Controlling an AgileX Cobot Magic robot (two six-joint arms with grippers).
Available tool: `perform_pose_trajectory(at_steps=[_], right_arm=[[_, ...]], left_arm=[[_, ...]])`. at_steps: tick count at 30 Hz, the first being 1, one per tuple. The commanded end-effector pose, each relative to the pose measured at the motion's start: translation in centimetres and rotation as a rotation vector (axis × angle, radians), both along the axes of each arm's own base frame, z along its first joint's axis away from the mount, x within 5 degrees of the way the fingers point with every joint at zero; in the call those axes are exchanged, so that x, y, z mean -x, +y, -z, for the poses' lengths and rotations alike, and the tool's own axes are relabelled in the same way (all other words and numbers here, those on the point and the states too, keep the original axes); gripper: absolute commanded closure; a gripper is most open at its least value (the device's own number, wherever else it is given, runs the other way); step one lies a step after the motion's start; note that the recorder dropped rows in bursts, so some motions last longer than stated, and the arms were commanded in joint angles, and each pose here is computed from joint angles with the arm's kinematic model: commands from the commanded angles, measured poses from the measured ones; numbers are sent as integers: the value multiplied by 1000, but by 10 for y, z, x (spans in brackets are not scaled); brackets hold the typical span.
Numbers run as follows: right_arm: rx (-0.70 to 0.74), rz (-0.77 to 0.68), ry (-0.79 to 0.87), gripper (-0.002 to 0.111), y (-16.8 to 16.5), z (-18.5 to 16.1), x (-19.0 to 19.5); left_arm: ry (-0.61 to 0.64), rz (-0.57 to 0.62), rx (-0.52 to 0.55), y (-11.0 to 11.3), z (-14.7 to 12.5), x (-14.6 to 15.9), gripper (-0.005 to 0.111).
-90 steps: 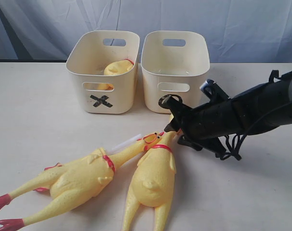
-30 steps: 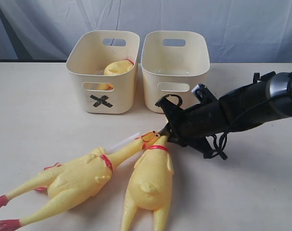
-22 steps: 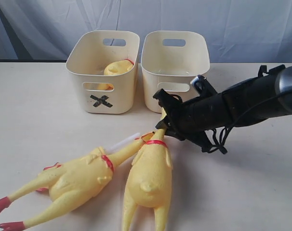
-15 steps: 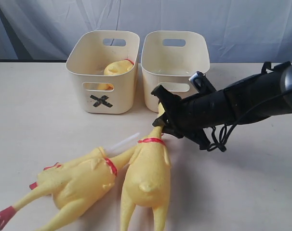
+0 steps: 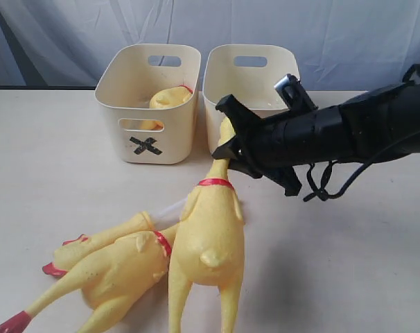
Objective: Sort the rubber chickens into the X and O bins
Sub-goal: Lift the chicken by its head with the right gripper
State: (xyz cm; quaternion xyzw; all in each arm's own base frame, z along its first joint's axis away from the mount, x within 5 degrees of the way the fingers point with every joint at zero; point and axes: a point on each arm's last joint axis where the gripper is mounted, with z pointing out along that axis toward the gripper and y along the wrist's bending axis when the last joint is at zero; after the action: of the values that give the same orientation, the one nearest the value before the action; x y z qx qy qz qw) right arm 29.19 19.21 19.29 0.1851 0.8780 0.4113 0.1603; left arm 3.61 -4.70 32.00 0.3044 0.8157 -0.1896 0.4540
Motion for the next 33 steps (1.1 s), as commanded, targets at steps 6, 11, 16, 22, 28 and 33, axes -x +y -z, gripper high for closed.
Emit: perform_pose_trajectory(at_steps=[6,11,16,22,28,33], right_arm=[[-86,46,-103,109,-6,-46,8],[-96,51,-215,109,-10,-75,8],[-69,134,-373,109,-21,-114,6],[56,297,-593,109,-47,-153,9],[236,416,-802,109,-70,-177,14],[405,450,-992,109,-81,-191,15]], left_arm=[[-3,-7,2,1,0,1,39],[-3,-7,2,1,0,1,39],[-3,-7,2,1,0,1,39],[-3,-7,2,1,0,1,39],[-4,-9,-2,1,0,1,39],[-5,-9,-3,1,0,1,39]])
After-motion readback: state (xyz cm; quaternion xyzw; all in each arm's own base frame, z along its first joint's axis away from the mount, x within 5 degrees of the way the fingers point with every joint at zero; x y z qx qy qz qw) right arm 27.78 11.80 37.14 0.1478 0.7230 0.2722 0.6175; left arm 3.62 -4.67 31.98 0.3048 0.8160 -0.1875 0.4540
